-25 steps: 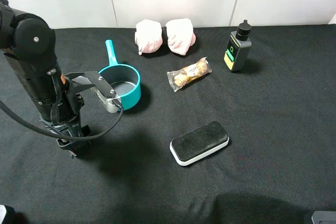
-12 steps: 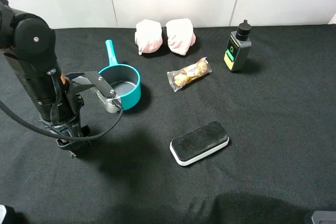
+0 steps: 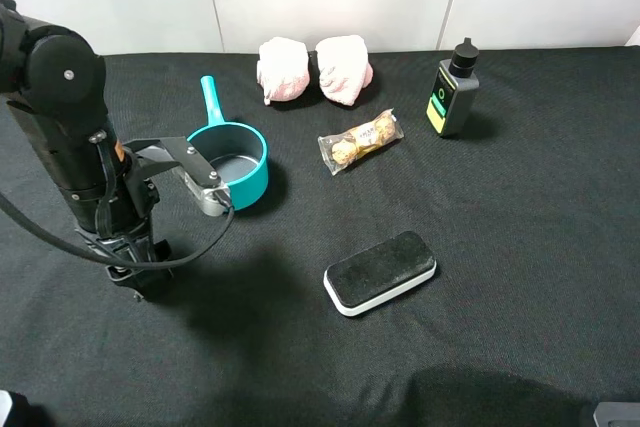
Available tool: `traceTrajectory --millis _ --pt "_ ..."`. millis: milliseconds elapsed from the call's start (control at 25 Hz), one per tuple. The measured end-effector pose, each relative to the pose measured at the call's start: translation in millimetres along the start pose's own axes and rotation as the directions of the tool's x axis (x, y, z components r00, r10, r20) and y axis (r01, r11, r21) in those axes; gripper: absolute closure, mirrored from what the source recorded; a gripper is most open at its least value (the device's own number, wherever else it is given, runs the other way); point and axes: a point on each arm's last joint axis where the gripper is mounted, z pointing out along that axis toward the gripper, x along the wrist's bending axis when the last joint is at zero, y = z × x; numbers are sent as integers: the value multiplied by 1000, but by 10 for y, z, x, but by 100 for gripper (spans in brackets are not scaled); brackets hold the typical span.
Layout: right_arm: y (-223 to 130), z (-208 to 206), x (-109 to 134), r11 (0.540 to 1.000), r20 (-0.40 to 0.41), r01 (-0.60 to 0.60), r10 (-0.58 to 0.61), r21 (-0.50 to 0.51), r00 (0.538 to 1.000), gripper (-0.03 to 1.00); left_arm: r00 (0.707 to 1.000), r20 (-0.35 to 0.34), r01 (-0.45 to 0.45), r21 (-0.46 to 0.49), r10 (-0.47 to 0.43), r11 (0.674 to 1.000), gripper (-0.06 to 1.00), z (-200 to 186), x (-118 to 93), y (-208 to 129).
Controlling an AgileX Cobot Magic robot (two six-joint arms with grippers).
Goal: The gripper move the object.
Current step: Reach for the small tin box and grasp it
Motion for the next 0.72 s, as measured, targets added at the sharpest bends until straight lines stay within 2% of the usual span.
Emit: traceTrajectory --millis 240,720 --pt "0 0 0 1000 0 0 0 0 1000 27 1000 27 5 65 -6 998 19 125 8 8" --pt "0 0 0 1000 0 0 0 0 1000 27 1000 28 8 61 -10 998 19 127 14 29"
